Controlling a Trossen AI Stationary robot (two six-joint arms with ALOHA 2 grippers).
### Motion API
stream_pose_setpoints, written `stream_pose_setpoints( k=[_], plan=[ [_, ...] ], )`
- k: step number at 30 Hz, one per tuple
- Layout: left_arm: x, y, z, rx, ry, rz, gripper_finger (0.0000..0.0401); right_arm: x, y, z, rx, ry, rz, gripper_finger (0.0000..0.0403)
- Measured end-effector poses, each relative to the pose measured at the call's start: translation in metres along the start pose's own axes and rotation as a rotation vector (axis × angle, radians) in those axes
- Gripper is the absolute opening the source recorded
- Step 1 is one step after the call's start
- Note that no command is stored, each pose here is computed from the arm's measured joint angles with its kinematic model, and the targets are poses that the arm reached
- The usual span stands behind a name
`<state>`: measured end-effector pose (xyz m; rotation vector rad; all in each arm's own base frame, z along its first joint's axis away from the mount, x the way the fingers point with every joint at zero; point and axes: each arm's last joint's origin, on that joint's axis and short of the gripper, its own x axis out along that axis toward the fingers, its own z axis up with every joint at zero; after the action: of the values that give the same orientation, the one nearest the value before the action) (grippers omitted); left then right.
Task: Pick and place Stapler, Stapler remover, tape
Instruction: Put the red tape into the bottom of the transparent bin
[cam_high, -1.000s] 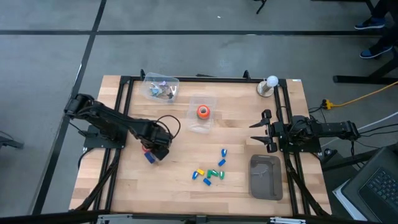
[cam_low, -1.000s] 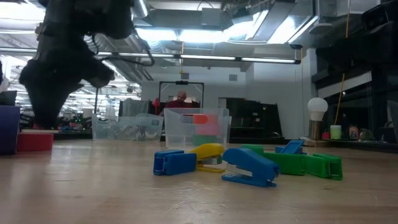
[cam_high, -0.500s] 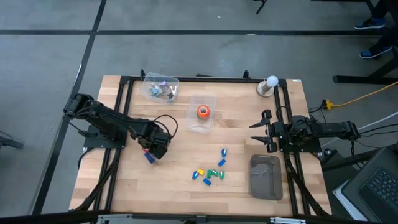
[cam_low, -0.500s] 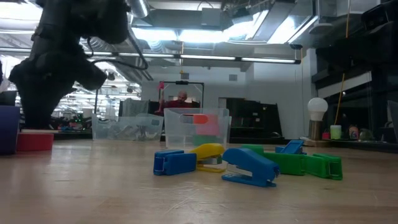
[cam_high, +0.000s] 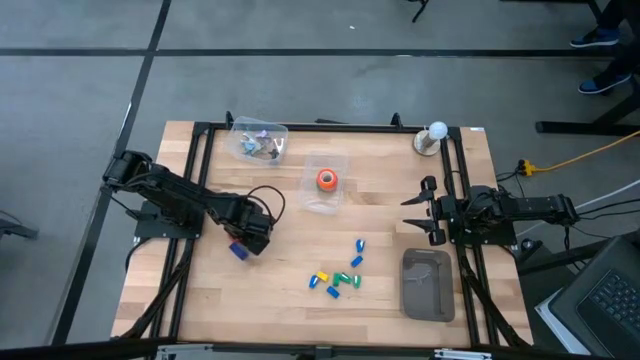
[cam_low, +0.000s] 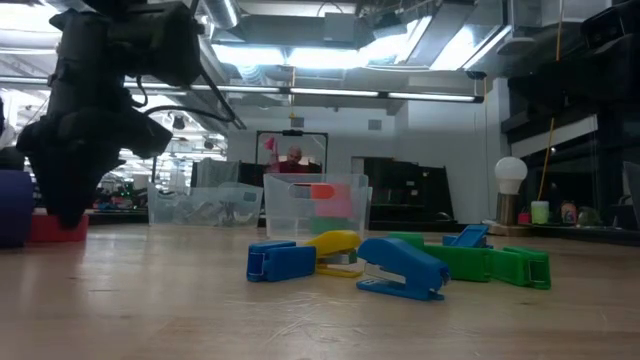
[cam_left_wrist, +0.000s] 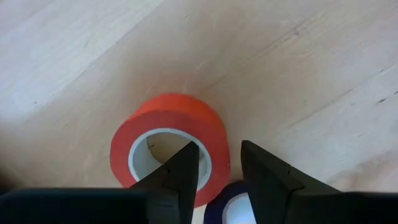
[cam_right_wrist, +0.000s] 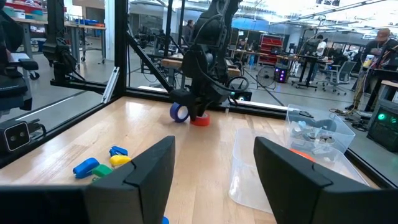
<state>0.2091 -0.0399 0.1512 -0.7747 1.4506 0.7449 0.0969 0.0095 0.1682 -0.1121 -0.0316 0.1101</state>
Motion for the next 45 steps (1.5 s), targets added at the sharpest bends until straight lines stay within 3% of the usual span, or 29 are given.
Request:
stream_pose_setpoints(
  k=[10, 24, 33, 45],
  plan=[
    [0.004, 0.0, 0.0, 0.01, -0.017, -0.021, 0.0037, 0.0, 0.0, 0.0, 0.0, 0.0, 0.0, 0.0225],
    [-0.014, -0.015, 0.028, 0.098, -0.109, -0.178, 0.0041, 0.0, 0.0, 0.0, 0.0, -0.001, 0.0, 0.0225],
    [-0.052, -0.032, 0.06, 0.143, -0.265, -0.323, 0.0041, 0.0, 0.0, 0.0, 0.0, 0.0, 0.0, 0.0225],
    [-0.111, -0.036, 0.098, 0.21, -0.502, -0.356, 0.0041, 0.0, 0.0, 0.0, 0.0, 0.0, 0.0, 0.0225]
  ],
)
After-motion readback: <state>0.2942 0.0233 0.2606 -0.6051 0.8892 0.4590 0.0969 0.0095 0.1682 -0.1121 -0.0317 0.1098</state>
